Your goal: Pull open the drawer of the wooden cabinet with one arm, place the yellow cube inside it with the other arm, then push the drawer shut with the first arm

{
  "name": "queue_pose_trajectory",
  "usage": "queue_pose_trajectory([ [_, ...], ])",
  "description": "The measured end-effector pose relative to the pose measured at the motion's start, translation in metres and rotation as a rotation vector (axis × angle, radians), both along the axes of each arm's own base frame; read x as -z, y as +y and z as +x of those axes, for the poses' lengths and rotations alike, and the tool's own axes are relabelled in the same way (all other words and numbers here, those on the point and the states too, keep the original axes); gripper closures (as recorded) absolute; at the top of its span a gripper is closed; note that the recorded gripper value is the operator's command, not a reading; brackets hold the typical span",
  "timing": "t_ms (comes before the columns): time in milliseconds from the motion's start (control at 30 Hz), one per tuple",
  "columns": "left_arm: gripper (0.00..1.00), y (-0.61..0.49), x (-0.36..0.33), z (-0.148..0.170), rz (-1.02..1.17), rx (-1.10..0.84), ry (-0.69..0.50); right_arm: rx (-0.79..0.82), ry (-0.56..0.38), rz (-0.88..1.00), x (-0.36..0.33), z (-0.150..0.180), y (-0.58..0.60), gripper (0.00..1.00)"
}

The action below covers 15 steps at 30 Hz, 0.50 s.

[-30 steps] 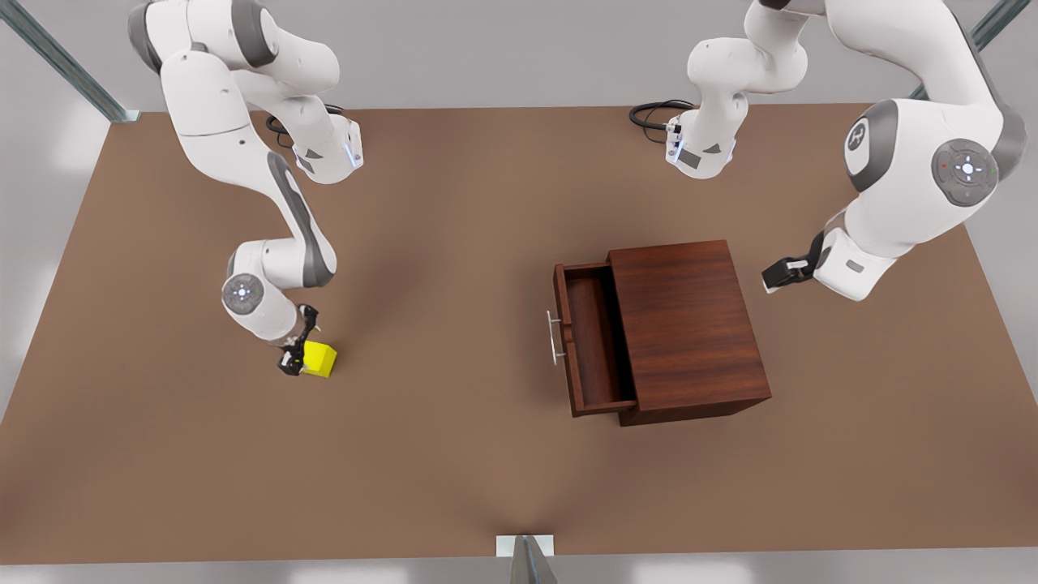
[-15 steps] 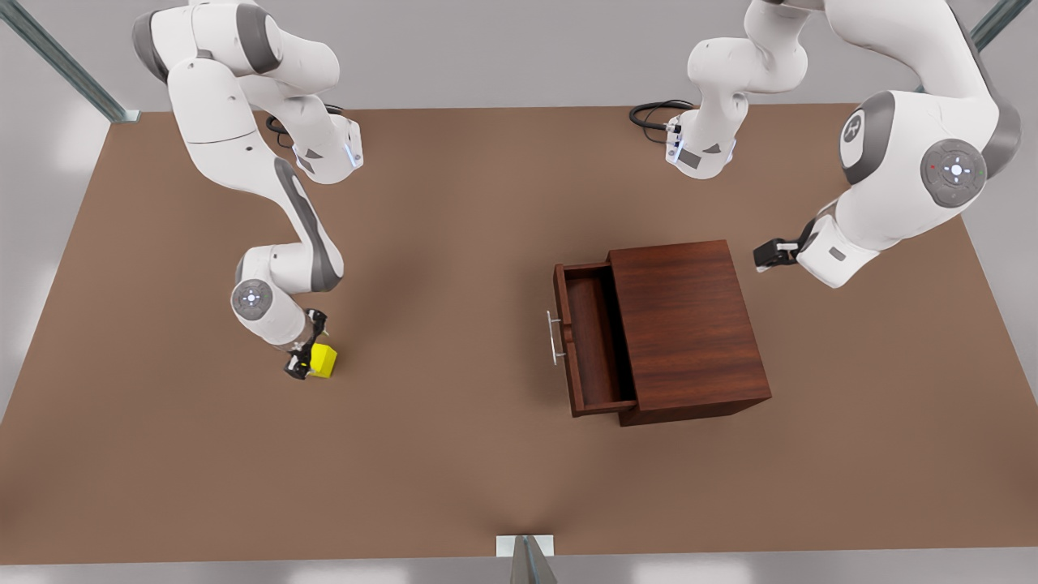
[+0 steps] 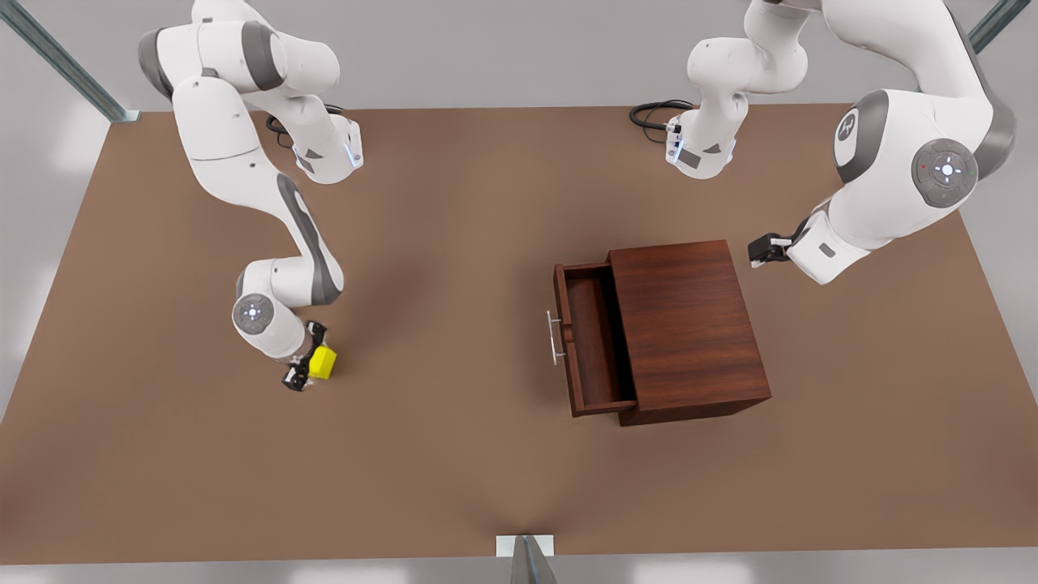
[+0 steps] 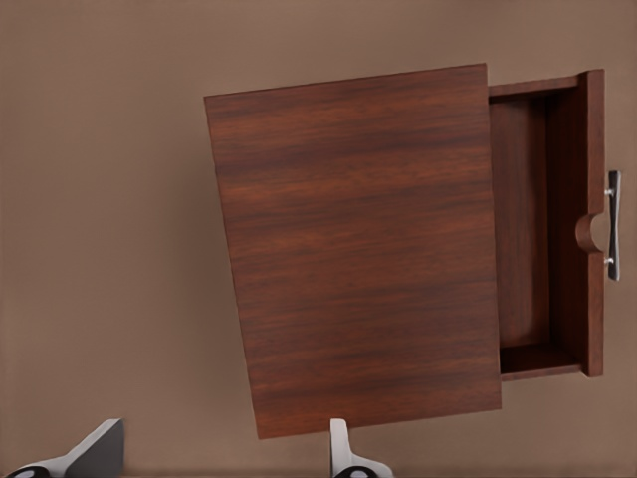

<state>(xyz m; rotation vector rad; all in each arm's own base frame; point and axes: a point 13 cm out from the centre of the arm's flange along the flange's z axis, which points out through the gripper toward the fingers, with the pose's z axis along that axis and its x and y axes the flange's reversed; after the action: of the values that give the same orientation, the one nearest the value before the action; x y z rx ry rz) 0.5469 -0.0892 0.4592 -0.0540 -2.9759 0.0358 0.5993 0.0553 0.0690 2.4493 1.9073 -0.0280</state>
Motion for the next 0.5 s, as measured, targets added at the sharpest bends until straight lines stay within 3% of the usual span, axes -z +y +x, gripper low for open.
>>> queue_pose_trajectory([
  [433,0.00,0.000,0.001,0.000,0.004,0.029,0.000,-0.040,-0.005,-0.032,0.021,-0.009,-0.003,0.00],
  [500,0.00,0.000,0.001,0.000,0.004,0.032,0.000,-0.040,-0.011,-0.032,0.021,-0.008,-0.004,0.21],
])
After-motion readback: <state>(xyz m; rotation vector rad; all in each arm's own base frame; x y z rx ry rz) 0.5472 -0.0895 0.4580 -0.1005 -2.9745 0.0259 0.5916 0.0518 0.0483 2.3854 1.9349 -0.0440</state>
